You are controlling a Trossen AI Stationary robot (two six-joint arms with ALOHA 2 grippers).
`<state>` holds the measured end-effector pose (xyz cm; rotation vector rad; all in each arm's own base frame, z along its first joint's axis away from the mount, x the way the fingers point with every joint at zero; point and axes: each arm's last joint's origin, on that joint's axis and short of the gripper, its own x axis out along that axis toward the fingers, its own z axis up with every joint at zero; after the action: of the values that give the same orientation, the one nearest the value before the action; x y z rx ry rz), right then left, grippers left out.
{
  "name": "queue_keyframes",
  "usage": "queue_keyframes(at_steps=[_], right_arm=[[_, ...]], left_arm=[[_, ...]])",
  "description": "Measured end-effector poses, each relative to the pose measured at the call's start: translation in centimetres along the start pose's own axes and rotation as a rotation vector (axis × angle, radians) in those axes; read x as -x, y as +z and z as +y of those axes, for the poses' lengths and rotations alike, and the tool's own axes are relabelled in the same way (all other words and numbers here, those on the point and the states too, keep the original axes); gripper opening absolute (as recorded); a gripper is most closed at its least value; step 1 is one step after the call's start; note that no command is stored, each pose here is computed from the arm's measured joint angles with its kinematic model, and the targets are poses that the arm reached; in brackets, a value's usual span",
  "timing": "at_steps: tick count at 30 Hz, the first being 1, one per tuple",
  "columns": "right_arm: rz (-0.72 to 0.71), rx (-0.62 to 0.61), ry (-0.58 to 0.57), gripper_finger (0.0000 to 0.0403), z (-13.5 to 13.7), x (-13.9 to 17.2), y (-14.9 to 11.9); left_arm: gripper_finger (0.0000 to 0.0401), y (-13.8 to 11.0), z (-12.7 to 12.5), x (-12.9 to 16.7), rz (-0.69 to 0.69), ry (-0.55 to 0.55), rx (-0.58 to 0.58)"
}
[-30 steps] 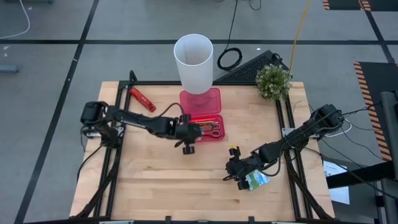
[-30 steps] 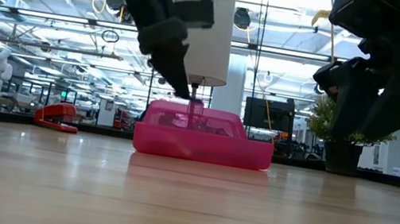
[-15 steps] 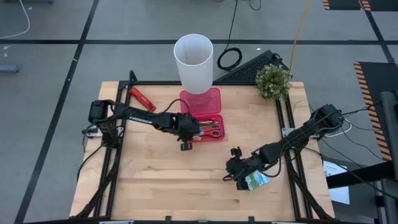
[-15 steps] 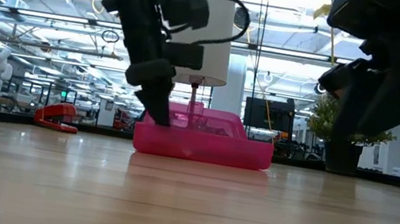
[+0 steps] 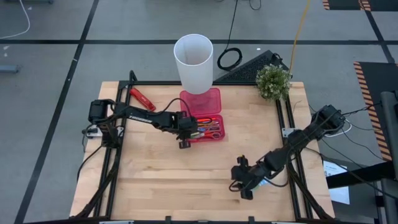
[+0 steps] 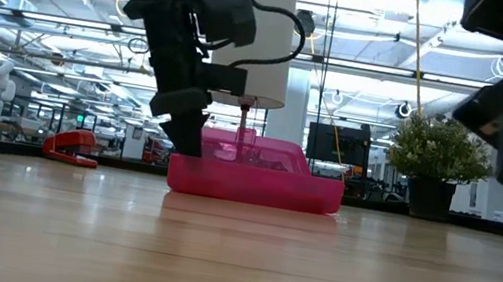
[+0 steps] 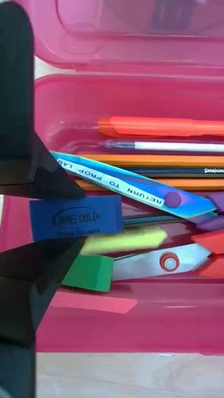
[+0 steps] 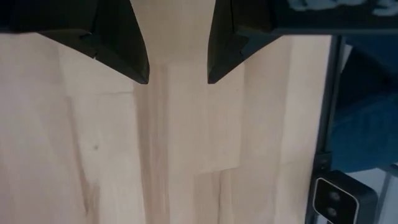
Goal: Pack school essentials
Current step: Put the blue eraser into the pink supply box, then put the crayon box into the pink supply box
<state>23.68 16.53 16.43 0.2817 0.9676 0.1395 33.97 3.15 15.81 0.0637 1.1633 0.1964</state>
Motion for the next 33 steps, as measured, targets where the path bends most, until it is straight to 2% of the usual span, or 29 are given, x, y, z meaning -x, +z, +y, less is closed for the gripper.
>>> queue_keyframes(at_steps=[8,15,19,22,28,33], right_arm=[[0.039,-0.03,-0.004,0.0155,0.6,0.9,-0.9],[0.11,0.054,-0.045,0.0168,0.1,3.8,-1.6],[0.172,0.105,-0.029,0.0205,0.1,4.8,-2.2],[0.238,0.134,-0.019,0.0243,0.1,5.0,-2.9],[0.339,0.232,-0.074,0.0329,-0.1,5.3,-4.2],[0.371,0.256,-0.098,0.0386,-0.4,5.4,-4.4]], left_arm=[[0.0107,-0.2,-0.1,0.0,0.019,0.003,0.026],[0.0168,-0.3,0.0,0.0,0.026,0.062,0.067],[0.0212,-0.3,-0.3,0.1,0.023,0.069,0.069],[0.0229,0.0,-0.6,0.9,-0.007,0.062,0.058],[0.0223,0.6,-1.2,3.6,-0.111,0.053,0.053],[0.0211,1.0,-1.9,5.9,-0.202,0.034,0.044]])
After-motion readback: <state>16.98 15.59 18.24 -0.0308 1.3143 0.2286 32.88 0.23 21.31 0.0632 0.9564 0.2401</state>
